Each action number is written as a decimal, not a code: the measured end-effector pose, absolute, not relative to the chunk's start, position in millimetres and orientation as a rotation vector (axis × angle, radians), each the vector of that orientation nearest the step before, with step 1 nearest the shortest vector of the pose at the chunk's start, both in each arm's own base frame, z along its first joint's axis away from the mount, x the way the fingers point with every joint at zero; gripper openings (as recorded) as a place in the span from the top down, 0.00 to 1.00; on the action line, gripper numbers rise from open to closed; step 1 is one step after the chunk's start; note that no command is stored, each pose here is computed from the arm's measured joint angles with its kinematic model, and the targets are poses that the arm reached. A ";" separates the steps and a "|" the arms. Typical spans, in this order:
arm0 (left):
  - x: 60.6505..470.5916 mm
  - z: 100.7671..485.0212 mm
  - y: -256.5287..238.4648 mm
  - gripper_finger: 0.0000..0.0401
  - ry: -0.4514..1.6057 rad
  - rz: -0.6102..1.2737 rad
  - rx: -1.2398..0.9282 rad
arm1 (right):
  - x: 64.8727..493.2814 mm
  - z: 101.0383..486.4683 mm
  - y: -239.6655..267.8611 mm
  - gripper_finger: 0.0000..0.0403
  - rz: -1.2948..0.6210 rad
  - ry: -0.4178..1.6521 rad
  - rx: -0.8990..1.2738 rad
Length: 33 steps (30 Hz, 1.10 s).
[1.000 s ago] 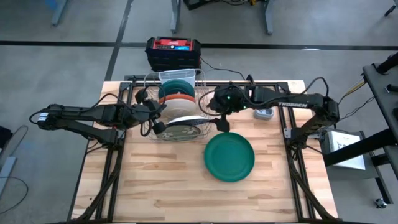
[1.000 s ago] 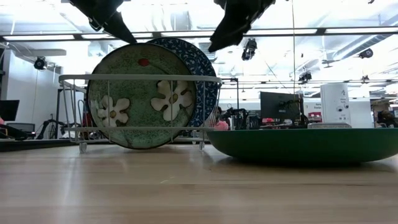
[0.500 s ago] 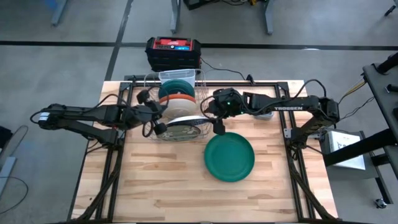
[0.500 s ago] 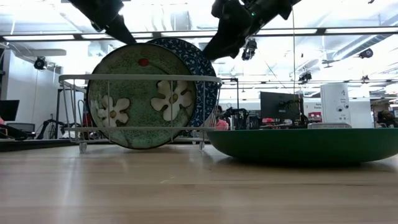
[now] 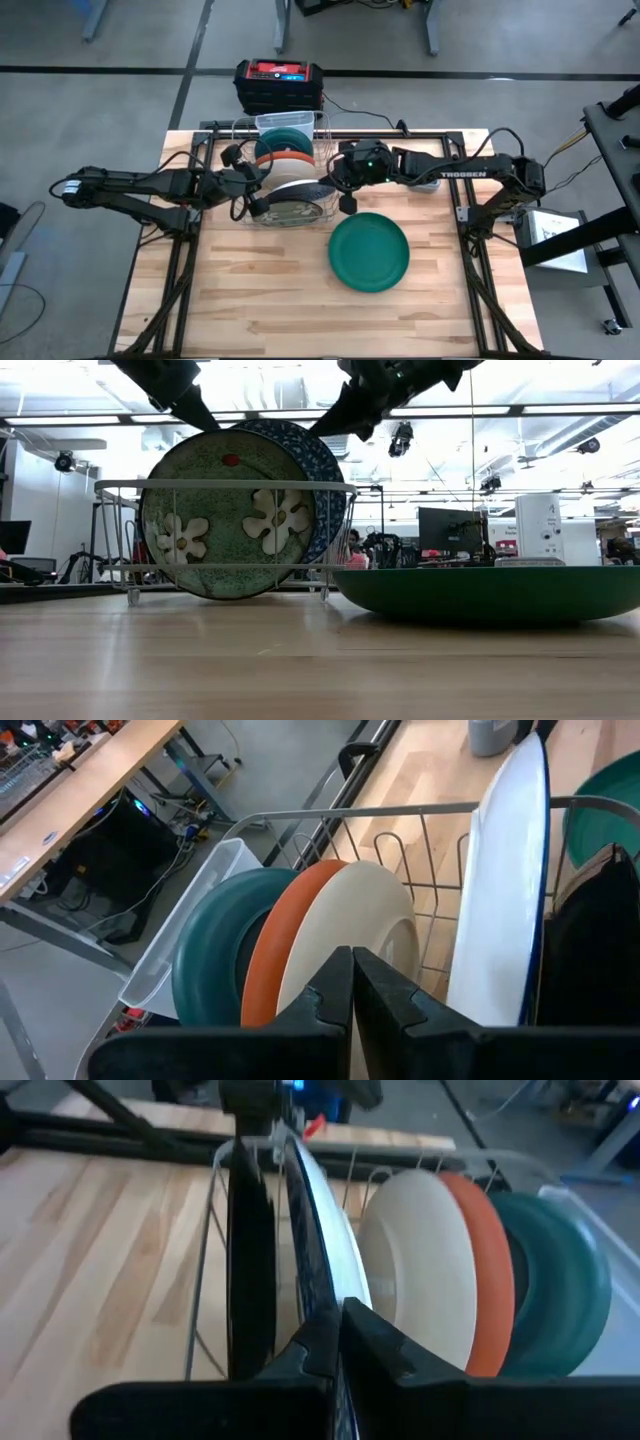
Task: Sort dishes
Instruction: Put the blue ceramic plate into the dish rack
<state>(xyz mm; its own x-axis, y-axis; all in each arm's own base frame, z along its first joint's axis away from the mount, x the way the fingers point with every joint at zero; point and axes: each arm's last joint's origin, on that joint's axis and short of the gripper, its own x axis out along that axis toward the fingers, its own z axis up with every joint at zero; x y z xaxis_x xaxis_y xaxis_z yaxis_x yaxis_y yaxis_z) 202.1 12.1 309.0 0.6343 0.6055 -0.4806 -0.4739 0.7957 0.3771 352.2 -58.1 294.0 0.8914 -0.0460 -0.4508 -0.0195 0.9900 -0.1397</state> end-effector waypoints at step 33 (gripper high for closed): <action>203.2 311.3 13.7 1.00 0.613 0.702 0.283 | 331.4 296.0 -59.3 1.00 0.030 0.571 -0.208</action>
